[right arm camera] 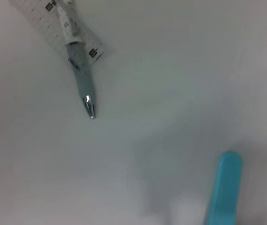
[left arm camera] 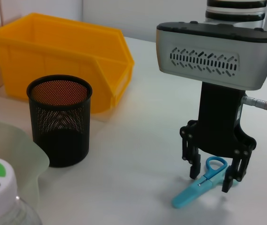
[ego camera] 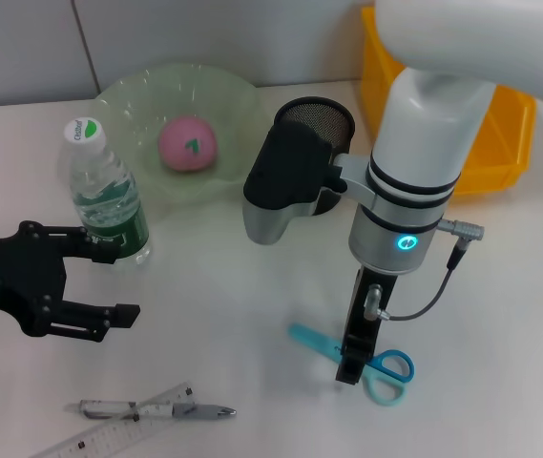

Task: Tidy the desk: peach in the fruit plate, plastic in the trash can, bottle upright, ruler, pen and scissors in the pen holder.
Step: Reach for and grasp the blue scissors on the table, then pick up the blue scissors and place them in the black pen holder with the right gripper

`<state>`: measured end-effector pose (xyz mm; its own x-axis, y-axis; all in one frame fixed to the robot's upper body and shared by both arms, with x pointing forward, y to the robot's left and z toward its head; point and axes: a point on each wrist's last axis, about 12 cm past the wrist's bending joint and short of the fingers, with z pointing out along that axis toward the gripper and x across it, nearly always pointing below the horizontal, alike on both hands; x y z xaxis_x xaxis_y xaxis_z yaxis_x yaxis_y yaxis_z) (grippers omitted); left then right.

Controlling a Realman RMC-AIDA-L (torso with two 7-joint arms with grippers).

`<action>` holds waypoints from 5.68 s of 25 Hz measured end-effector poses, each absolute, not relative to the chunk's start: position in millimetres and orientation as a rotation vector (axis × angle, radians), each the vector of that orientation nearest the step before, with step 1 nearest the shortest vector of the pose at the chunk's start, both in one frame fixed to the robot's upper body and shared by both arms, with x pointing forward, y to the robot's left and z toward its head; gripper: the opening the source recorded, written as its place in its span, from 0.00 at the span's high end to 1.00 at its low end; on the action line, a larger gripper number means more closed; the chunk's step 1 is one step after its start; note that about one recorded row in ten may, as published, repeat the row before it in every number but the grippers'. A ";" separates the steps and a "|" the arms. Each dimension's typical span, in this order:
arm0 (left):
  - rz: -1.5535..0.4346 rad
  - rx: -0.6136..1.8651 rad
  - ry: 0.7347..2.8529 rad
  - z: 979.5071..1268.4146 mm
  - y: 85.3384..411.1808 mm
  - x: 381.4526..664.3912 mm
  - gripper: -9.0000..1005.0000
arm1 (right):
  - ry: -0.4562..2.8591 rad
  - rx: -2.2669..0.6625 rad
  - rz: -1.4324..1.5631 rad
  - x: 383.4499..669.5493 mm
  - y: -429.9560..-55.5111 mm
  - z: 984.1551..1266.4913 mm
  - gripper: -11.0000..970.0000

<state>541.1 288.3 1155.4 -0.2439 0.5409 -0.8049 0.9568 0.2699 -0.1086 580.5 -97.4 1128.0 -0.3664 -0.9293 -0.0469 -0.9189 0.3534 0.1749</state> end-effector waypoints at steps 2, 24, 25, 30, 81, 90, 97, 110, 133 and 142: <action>-0.817 1.351 1.891 1155.5 288.2 541.3 0.17 | -2.532 1.734 -0.262 580.2 -97.3 1127.8 0.39; -0.803 1.362 1.888 1156.8 291.4 541.9 0.17 | -2.560 1.749 -0.200 582.8 -95.7 1124.0 0.54; -0.802 1.363 1.889 1157.1 291.9 542.0 0.17 | -2.555 1.755 -0.185 582.1 -95.4 1122.9 0.54; -0.799 1.366 1.888 1157.7 292.6 542.0 0.17 | -2.551 1.775 -0.146 580.1 -91.3 1122.6 0.54; -0.802 1.344 1.897 1157.9 293.9 542.3 0.19 | -2.508 1.852 -0.094 569.4 -90.5 1123.2 0.66; -0.802 1.348 1.896 1158.4 294.0 542.6 0.19 | -2.505 1.857 -0.086 569.2 -90.4 1121.5 0.67; -0.802 1.347 1.896 1158.5 294.2 542.6 0.19 | -2.511 1.878 -0.102 569.2 -89.6 1123.8 0.70; -0.802 1.349 1.888 1159.5 294.7 542.6 0.19 | -2.793 1.697 -0.583 599.9 -123.7 1181.4 0.75; -0.803 1.280 1.873 1158.6 295.0 545.9 0.20 | -2.938 2.220 0.209 617.9 -180.3 1248.9 0.75; -0.790 1.234 1.872 1158.2 294.9 548.5 0.20 | -2.537 2.650 0.737 608.4 -162.6 1241.4 0.75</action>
<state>548.5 294.9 1158.2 -0.2577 0.4737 -0.8421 0.9338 0.3461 -0.0911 608.4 -162.6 1241.4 0.0904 -0.9876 -0.1285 -0.7650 0.0138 -0.6439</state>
